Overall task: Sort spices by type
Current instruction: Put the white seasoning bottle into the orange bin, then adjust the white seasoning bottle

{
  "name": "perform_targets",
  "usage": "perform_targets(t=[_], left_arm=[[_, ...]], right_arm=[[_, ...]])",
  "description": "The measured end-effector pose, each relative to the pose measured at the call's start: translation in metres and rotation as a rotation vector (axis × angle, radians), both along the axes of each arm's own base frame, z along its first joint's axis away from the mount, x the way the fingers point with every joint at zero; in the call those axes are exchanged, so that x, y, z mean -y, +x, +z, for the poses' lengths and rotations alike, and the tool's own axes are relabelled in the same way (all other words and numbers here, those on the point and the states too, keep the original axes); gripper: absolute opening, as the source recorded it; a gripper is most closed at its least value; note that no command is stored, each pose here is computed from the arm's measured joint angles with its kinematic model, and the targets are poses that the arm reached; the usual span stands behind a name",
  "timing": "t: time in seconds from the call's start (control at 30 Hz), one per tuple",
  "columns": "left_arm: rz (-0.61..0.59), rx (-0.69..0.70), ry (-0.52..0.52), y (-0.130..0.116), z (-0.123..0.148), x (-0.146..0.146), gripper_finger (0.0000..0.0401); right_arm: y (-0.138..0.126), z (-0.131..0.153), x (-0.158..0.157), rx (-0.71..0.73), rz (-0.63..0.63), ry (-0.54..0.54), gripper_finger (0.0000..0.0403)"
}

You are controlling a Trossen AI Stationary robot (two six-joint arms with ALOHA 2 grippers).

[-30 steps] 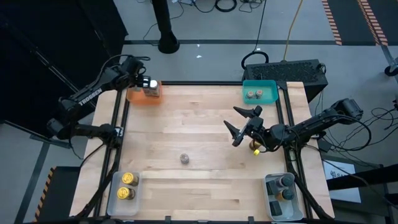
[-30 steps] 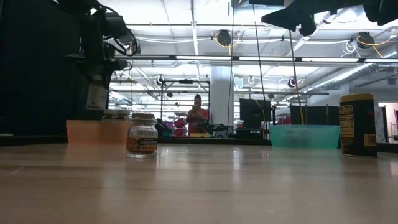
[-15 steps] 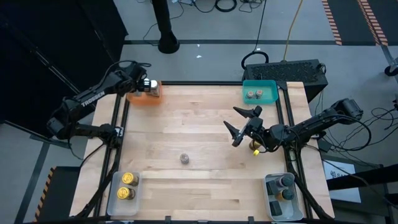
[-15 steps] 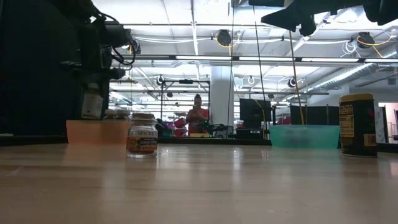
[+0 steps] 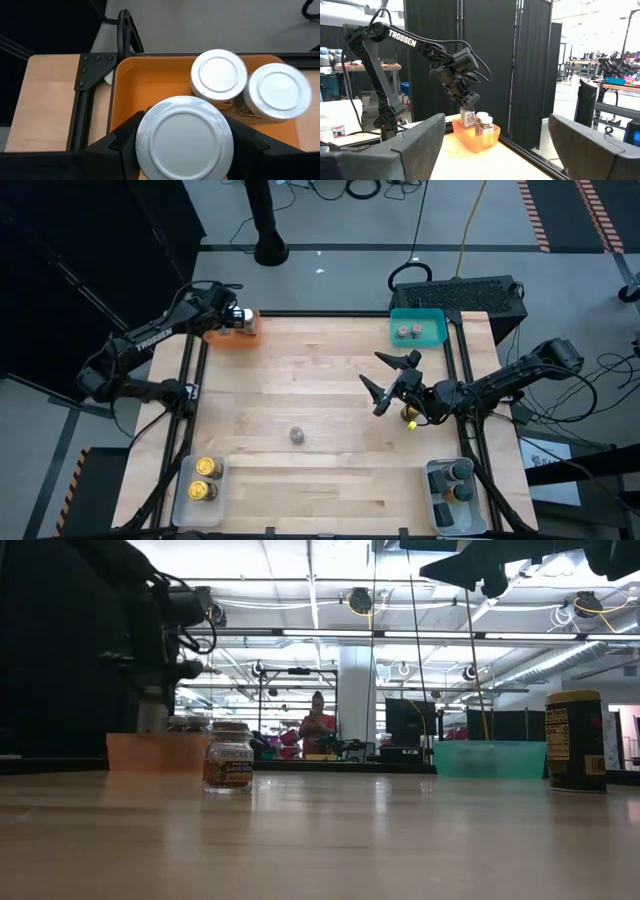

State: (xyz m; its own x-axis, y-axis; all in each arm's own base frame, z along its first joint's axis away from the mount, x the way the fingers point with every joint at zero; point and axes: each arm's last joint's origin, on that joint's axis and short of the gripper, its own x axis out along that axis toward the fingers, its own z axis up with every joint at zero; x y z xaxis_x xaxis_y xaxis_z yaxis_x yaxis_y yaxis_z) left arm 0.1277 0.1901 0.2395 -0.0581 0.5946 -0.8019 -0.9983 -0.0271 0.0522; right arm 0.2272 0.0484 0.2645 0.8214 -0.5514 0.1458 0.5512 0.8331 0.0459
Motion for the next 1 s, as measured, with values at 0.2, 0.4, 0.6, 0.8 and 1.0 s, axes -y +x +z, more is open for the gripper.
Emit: perform_targets(t=[0.2,0.4,0.6,0.8,1.0], left_arm=[[0.008,-0.054,-0.045,0.005,-0.014,-0.007,0.0206],[0.020,-0.067,-0.046,0.006,-0.021,-0.014,0.0243],[0.022,-0.067,-0.038,0.006,-0.021,-0.016,0.0260],[-0.029,-0.103,-0.045,0.007,-0.009,-0.014,0.0263],[-0.128,-0.128,-0.063,0.011,0.016,0.004,0.0264]], right_arm=[[0.000,0.000,0.000,0.000,0.000,0.000,0.0336],[0.000,0.000,0.000,-0.004,-0.001,-0.004,0.0336],[0.000,0.000,0.000,-0.007,-0.002,-0.008,0.0336],[0.000,0.000,0.000,-0.008,-0.002,-0.008,0.0336],[0.000,0.000,0.000,-0.013,-0.006,-0.015,0.0336]])
